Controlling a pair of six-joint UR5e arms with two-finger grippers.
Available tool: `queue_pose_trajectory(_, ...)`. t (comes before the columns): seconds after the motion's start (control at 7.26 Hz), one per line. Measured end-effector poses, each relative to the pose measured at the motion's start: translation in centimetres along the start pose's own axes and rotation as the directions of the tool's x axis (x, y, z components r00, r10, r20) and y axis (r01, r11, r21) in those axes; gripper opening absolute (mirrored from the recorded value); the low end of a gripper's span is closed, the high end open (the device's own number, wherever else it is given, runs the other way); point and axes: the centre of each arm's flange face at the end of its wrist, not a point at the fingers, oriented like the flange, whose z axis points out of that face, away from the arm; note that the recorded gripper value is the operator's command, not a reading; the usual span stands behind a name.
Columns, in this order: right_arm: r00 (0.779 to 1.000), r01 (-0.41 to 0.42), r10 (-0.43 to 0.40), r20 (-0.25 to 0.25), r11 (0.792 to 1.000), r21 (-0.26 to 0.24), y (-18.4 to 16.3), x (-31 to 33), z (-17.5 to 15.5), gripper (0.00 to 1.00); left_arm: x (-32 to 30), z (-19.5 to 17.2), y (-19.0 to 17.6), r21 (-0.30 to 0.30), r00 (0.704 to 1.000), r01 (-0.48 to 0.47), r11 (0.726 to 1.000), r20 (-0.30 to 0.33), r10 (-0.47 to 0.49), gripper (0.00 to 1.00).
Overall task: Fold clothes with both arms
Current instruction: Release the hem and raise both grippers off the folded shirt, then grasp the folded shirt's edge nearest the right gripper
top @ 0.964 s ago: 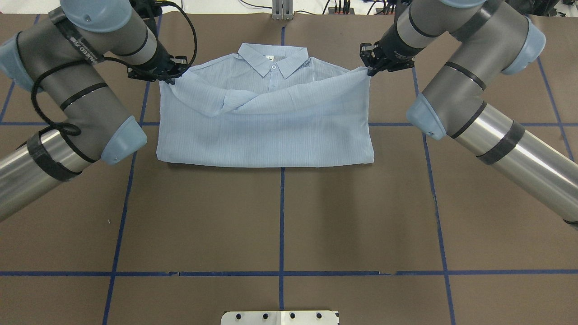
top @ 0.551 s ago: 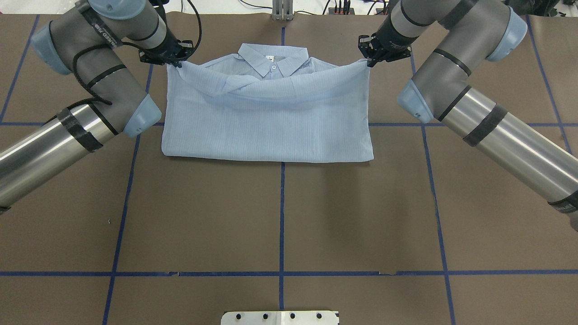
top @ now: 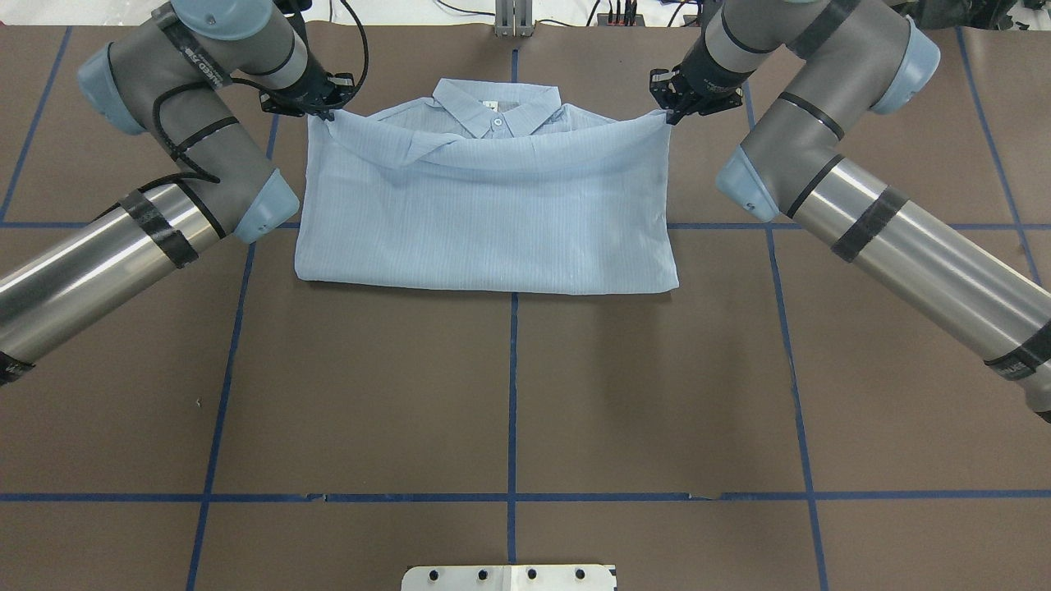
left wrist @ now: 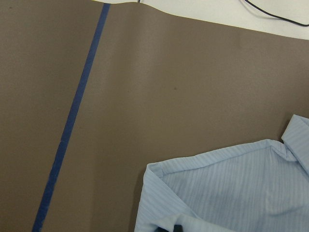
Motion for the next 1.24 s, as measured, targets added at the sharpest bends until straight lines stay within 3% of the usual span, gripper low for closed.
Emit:
queue_pose_trajectory(0.55,0.998,0.055,-0.055,0.038,0.998,0.004,3.5,0.9,2.8,1.00,0.4,-0.7,0.0,0.003,1.000,-0.003,1.000,-0.008,0.003,1.00)
queue_pose_trajectory(0.83,0.992,0.101,-0.098,0.080,0.995,-0.026,9.0,1.3,4.3,1.00,0.9,-2.9,0.4,0.011,1.000,-0.008,1.000,-0.024,0.009,1.00)
queue_pose_trajectory(1.24,0.987,0.134,-0.126,0.101,0.989,-0.069,14.4,2.8,4.4,0.98,1.3,-5.8,1.4,0.014,1.000,-0.010,1.000,-0.029,0.010,1.00)
